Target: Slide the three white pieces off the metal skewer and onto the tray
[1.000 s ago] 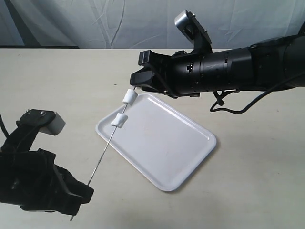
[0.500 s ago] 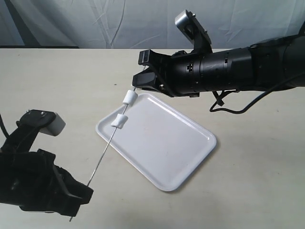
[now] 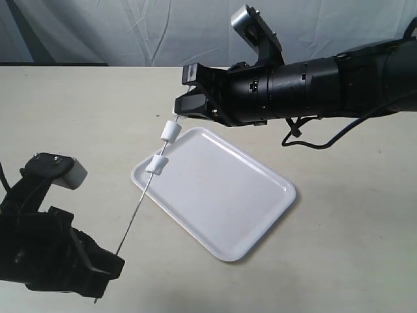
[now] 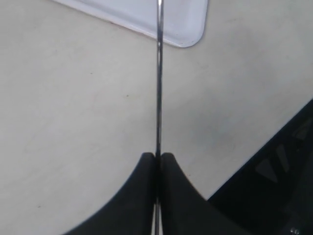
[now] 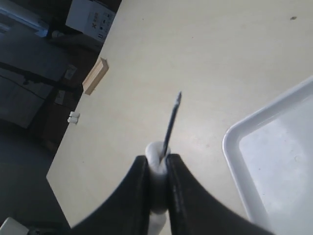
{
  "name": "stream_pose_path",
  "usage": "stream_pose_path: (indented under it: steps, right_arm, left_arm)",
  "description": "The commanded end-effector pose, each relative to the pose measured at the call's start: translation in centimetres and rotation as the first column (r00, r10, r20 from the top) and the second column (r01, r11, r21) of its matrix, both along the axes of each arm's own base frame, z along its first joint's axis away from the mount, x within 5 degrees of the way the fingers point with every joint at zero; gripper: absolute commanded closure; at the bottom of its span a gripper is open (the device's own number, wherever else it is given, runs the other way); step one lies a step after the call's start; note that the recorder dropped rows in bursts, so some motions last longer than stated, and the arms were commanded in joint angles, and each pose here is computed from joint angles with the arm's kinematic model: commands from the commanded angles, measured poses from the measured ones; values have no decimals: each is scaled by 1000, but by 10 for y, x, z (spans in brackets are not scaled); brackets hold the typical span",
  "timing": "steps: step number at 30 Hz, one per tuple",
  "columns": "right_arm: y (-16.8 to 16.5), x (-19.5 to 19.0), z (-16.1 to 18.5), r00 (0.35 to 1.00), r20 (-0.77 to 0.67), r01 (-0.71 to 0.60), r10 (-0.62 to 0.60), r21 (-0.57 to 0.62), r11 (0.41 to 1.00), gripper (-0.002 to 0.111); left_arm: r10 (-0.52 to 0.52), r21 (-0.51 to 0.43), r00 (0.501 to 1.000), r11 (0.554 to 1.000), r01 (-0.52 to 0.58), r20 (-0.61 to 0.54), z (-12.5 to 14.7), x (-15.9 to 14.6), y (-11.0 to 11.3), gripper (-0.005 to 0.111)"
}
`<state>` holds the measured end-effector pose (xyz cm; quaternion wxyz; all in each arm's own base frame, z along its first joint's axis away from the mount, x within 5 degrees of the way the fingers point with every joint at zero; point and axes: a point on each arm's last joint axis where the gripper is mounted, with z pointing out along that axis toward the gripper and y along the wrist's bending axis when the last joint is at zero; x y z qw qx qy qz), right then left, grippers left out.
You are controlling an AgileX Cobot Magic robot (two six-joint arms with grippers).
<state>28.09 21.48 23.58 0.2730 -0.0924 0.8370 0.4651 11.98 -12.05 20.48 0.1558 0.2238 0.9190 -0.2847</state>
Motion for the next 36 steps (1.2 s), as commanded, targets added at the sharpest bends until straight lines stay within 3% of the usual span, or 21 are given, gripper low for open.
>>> stream_pose_path:
  steps: [1,14,30,32,36]
  right_arm:
    - [-6,15,8,993,43,109,-108,-20,994,102]
    - [-2,32,39,978,137,156,-157,16,988,102]
    - [-7,43,53,949,193,254,-249,2,967,102]
    - [-6,41,49,956,205,220,-211,-22,975,102]
    - [-7,19,-15,997,59,64,-55,-172,983,102]
  left_arm:
    - [-46,11,996,999,47,-77,-6,-12,2,107]
    - [-44,11,996,999,46,-83,-8,-13,2,107]
    - [-38,12,997,999,39,-74,-8,-12,2,107]
    - [-27,23,998,999,28,-53,-8,-9,3,107]
    - [67,106,997,992,-63,-29,-12,-3,10,107]
